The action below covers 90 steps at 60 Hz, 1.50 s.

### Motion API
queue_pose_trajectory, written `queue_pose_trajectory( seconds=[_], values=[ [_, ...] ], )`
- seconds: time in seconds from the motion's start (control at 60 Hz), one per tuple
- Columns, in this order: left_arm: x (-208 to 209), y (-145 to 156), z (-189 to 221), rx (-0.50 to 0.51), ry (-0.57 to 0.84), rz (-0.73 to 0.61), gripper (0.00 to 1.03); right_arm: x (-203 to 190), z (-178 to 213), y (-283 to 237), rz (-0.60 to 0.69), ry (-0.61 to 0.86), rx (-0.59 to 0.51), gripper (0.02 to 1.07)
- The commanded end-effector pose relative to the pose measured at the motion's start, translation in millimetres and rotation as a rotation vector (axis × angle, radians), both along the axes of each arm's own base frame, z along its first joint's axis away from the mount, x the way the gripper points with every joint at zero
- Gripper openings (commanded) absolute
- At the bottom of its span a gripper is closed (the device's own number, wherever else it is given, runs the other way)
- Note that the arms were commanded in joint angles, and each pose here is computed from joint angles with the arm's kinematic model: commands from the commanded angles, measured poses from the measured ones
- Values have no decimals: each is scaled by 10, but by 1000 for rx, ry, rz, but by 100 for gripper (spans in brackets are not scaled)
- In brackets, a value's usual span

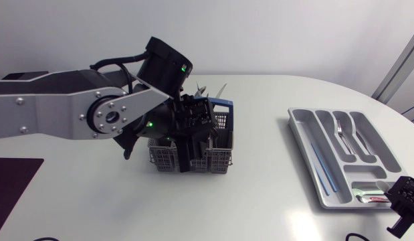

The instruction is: Sort the cutlery from the basket into the organizer compartments.

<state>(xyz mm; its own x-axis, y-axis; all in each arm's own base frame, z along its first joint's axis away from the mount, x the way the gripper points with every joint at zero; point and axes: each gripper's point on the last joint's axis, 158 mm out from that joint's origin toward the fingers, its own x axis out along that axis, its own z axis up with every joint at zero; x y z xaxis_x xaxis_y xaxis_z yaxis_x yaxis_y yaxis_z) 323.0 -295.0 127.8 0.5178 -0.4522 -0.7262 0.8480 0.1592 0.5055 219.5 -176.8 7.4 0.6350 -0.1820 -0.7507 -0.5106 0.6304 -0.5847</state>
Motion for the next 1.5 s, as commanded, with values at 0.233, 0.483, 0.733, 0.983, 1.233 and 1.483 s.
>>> queue_pose_trajectory(
  seconds=[0.233, 0.483, 0.733, 0.983, 1.233, 1.483],
  values=[
    [-4, -8, -64, 57, -14, -39, 73, -61, -30, 30, 1, 9, -10, 53],
    [46, -43, -88, 94, -40, -61, 66, -25, 150, 111, -27, -21, 51, 92],
    [90, -171, -200, 127, -87, -98, 55, 35, 306, 421, -7, -69, 104, 96],
    [210, -248, -344, 185, -173, -121, 51, 82, 449, 973, 50, -107, 186, 96],
    [355, -235, -458, 246, -247, -149, 50, 115, 545, 1618, 108, -122, 266, 97],
    [472, -199, -531, 270, -251, -145, 46, 148, 530, 2072, 125, -64, 362, 97]
  ],
)
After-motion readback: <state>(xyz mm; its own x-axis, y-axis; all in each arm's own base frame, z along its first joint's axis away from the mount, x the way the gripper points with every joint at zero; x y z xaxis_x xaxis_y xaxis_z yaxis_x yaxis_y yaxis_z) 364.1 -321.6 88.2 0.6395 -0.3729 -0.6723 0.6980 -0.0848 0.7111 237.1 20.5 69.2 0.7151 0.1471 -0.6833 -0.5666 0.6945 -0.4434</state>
